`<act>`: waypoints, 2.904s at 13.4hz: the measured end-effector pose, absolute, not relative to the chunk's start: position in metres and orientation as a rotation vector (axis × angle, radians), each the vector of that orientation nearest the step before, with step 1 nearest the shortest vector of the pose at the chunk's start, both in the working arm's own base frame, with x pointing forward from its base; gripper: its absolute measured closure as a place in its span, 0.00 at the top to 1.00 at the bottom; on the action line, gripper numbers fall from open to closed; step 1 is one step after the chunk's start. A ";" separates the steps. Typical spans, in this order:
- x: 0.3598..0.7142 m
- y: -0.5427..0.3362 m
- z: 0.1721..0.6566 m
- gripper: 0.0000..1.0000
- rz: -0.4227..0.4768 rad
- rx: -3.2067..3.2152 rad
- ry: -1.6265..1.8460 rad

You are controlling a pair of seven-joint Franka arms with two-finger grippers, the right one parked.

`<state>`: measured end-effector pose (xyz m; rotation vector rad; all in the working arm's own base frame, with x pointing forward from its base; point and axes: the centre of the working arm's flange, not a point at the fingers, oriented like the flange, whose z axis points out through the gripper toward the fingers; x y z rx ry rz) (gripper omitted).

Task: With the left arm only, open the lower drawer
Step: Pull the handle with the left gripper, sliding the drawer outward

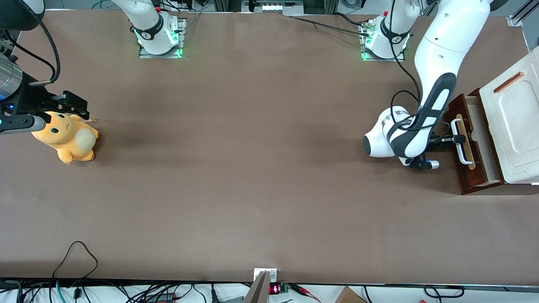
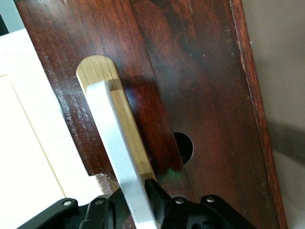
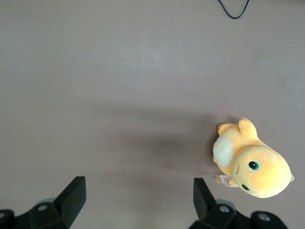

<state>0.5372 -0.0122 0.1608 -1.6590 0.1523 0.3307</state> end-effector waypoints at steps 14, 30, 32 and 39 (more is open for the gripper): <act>0.532 -0.039 0.163 0.15 0.317 -1.665 0.129; 0.530 -0.047 0.163 0.15 0.304 -1.658 0.114; 0.529 -0.049 0.163 0.15 0.302 -1.659 0.114; 0.529 -0.052 0.164 0.15 0.297 -1.665 0.101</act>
